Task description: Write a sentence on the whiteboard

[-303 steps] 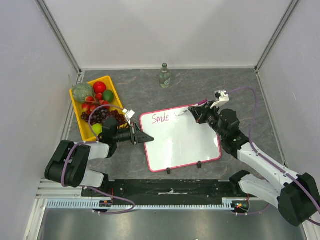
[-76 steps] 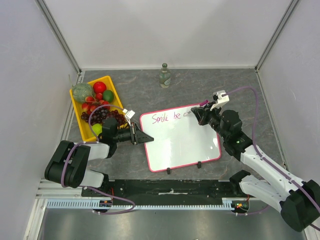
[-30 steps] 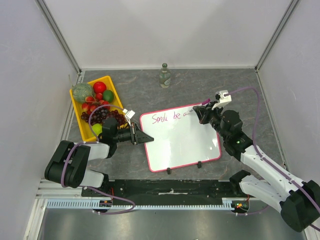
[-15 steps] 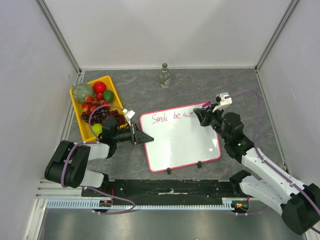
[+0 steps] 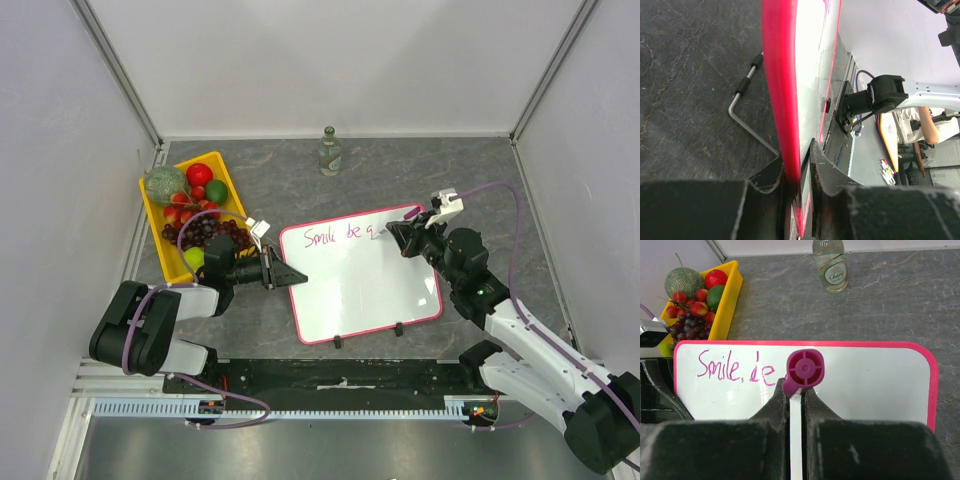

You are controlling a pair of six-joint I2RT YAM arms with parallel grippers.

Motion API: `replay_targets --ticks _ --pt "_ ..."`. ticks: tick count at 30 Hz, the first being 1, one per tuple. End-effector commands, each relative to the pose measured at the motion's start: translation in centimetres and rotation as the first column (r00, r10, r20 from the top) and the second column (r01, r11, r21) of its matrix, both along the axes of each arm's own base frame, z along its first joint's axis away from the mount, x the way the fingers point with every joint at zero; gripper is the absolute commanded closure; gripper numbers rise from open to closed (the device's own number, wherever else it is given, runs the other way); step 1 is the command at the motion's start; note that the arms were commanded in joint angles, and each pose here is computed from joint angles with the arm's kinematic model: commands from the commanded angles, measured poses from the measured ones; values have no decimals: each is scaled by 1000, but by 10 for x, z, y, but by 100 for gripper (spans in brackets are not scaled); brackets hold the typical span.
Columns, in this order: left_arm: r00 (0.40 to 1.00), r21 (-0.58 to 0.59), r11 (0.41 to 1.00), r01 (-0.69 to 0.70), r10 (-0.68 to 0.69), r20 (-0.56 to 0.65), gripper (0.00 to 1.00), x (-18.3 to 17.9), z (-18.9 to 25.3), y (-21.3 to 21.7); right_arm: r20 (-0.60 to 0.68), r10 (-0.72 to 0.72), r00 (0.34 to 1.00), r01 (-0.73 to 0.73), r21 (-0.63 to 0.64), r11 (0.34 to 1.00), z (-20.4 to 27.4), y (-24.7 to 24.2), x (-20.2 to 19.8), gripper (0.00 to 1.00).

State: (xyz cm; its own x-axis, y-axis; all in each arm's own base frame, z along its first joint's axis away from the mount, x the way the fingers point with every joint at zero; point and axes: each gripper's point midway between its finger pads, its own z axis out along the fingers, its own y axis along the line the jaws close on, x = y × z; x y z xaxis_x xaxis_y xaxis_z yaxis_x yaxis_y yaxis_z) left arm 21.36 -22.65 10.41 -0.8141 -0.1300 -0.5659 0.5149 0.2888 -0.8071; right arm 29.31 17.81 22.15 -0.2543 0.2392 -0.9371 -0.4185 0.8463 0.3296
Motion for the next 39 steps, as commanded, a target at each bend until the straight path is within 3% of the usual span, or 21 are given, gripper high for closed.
replay_targets --ticks 1,15,21,26,39 --pt "999 60 998 -11 8 46 98 -1 -18 3 -38 4 999 -5 -27 1000 -16 -2 -3 100" --pt "999 61 998 -14 11 47 98 -1 -18 3 -12 47 999 -46 74 996 6 15 4 100" --pt "999 60 998 -11 8 48 98 -2 -17 3 79 46 996 -57 143 988 50 13 -1 100" --pt "999 61 998 -14 11 48 98 -1 -18 3 111 11 994 -25 129 991 66 6 2 100" --pt "999 61 998 -13 11 48 98 -1 -18 3 83 -89 993 85 47 995 54 -12 23 100"
